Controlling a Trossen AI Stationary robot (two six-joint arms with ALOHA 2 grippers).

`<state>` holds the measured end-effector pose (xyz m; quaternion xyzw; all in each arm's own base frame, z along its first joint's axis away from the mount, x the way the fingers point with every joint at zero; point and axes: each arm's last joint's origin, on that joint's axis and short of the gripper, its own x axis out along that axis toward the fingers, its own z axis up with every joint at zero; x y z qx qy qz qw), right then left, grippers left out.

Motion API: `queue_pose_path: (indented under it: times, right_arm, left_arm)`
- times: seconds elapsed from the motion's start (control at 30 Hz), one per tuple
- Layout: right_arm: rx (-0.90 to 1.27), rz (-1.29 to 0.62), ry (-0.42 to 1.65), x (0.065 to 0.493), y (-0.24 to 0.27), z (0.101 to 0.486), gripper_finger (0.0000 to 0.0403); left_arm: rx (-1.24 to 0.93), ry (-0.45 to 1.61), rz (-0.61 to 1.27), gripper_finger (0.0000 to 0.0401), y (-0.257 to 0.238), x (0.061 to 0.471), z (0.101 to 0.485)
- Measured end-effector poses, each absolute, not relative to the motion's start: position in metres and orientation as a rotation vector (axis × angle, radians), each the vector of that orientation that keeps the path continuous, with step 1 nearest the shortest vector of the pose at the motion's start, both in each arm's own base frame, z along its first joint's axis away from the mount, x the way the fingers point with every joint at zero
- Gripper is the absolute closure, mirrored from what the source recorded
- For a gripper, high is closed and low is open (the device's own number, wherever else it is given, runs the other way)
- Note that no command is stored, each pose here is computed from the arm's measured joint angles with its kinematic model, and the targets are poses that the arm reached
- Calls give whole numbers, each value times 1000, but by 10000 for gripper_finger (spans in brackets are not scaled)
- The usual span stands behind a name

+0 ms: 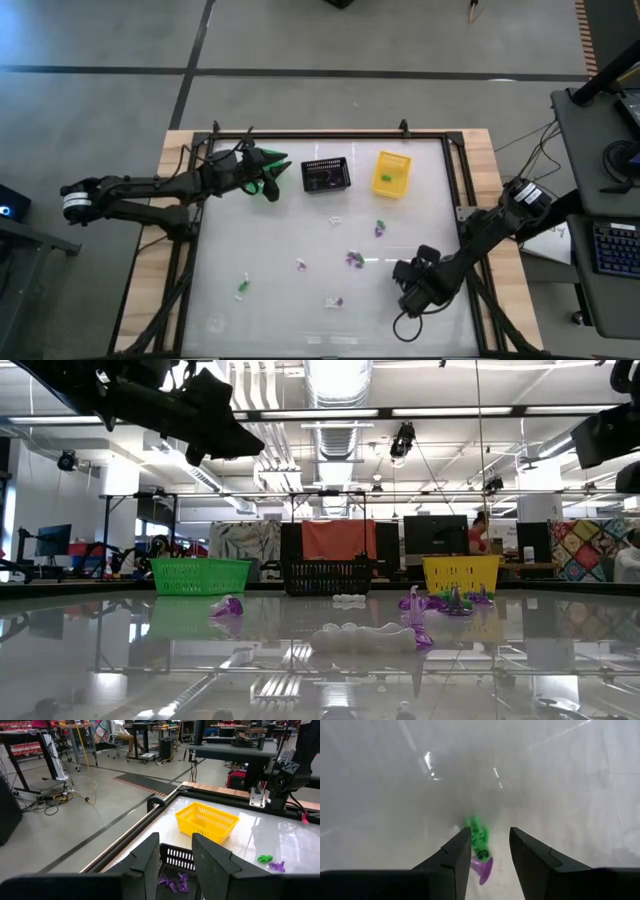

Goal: Sort Halloween decoration
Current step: Put the green skeleton toy into the yellow basket

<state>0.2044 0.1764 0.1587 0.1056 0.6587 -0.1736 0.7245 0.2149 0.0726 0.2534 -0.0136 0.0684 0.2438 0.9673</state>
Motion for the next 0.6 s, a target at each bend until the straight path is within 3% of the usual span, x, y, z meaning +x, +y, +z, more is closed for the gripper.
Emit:
queue_pose_path:
  times: [0.37,0.6]
  right_arm:
    - [288,-378,1419,202,174,144,294]
    - [304,-367,1406,201,174,140,348]
  left_arm:
    - [-28,139,493,303,73,215,253]
    - [-28,139,493,303,73,215,253]
